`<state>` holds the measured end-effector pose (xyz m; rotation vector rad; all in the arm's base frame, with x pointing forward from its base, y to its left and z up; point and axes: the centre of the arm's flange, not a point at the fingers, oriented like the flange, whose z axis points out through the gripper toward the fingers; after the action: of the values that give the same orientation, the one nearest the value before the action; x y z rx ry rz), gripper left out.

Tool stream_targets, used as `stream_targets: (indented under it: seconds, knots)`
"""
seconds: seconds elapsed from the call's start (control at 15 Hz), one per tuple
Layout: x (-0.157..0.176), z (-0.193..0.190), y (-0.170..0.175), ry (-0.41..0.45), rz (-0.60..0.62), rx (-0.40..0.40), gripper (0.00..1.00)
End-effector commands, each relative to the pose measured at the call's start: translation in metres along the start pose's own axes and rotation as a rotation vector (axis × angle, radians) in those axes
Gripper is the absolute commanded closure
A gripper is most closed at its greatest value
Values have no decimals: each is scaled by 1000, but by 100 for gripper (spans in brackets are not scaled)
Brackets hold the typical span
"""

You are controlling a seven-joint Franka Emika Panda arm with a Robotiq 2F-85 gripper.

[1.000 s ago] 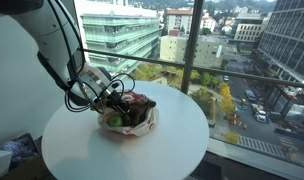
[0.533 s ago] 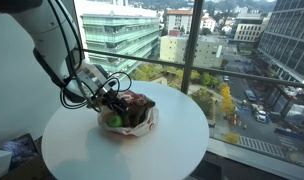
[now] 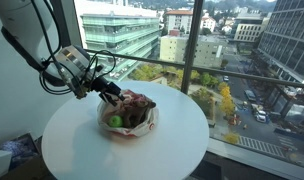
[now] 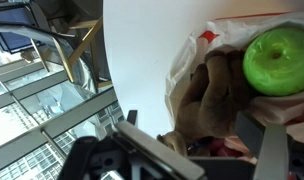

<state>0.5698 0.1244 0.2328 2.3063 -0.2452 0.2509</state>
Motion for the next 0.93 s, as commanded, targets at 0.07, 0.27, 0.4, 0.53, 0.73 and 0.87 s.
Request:
stream_targets:
  seconds: [0.07,0.27,0.4,0.53,0.73,0.87]
  knots:
    - [-8,-5,3,-56,9,-38,0]
    - [-13,-6,1,-78,8,-34,0]
    - [-7,8,-5,-97,31,-64,0]
    - [-1,31,2,-150,82,-93,0]
    - [5,67,27,-215,155,-121,0]
    - [13,95,50,-258,214,-94,0]
